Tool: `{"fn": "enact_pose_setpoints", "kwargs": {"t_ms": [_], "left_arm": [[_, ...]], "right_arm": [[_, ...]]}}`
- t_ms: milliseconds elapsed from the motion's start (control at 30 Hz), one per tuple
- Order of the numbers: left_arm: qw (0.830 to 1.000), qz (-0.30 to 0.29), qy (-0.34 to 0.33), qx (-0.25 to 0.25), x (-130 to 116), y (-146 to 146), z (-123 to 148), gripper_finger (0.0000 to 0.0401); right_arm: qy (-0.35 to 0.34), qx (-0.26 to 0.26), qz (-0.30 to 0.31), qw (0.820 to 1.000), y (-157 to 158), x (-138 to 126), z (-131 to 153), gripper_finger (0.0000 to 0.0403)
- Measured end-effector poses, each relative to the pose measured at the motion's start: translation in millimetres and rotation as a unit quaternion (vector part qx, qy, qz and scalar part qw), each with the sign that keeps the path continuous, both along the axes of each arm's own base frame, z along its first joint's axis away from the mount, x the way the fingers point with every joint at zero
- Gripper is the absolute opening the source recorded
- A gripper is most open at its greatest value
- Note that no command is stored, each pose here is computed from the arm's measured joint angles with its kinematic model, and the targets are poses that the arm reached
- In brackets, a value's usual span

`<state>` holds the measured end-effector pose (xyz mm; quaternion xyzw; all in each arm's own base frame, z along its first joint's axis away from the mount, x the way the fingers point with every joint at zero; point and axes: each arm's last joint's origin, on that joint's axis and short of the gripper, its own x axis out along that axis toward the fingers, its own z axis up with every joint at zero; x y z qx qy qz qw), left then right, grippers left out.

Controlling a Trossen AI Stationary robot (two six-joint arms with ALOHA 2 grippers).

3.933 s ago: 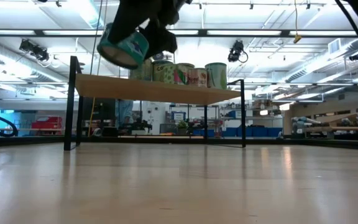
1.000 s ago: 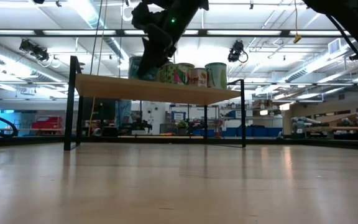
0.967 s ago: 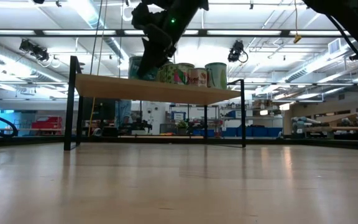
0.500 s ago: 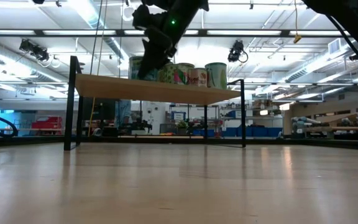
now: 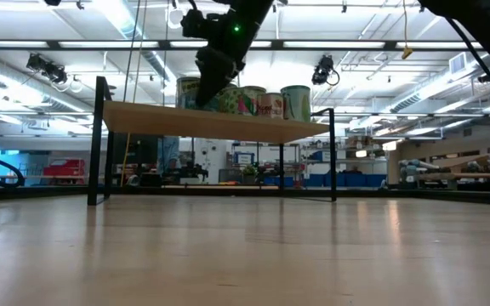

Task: Pick and place cans onto a shelf
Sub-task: Put the canned tuna on the shelf

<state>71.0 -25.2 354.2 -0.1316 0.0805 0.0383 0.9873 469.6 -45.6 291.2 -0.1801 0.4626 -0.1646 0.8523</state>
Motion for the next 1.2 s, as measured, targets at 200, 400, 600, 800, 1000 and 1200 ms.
{"fn": "enact_pose_setpoints", "kwargs": {"t_ms": [200, 400, 600, 800, 1000, 1200], "left_arm": [[1.000, 0.001, 0.000, 0.000, 0, 0, 0, 0.0111], [1.000, 0.001, 0.000, 0.000, 0, 0, 0, 0.0111], [1.000, 0.001, 0.005, 0.003, 0, 0, -1, 0.0111], [1.000, 0.001, 0.007, 0.004, 0, 0, -2, 0.0111], [1.000, 0.008, 0.006, 0.005, 0, 1, -1, 0.0111], [1.000, 0.011, 0.005, 0.003, 0, 1, -1, 0.0111]], "right_arm": [[-0.004, -0.015, -0.017, 1.000, 7, 0, 0, 0.0375], [-0.024, -0.001, -0.032, 0.999, 16, 2, 1, 0.0375], [-0.064, 0.027, -0.005, 0.998, 30, 8, 5, 0.0375], [-0.090, 0.094, 0.015, 0.991, 32, 11, 7, 0.0362], [-0.124, 0.102, 0.019, 0.987, 23, 16, 11, 0.0320], [-0.158, 0.135, 0.046, 0.977, 20, 21, 14, 0.0291]]}}
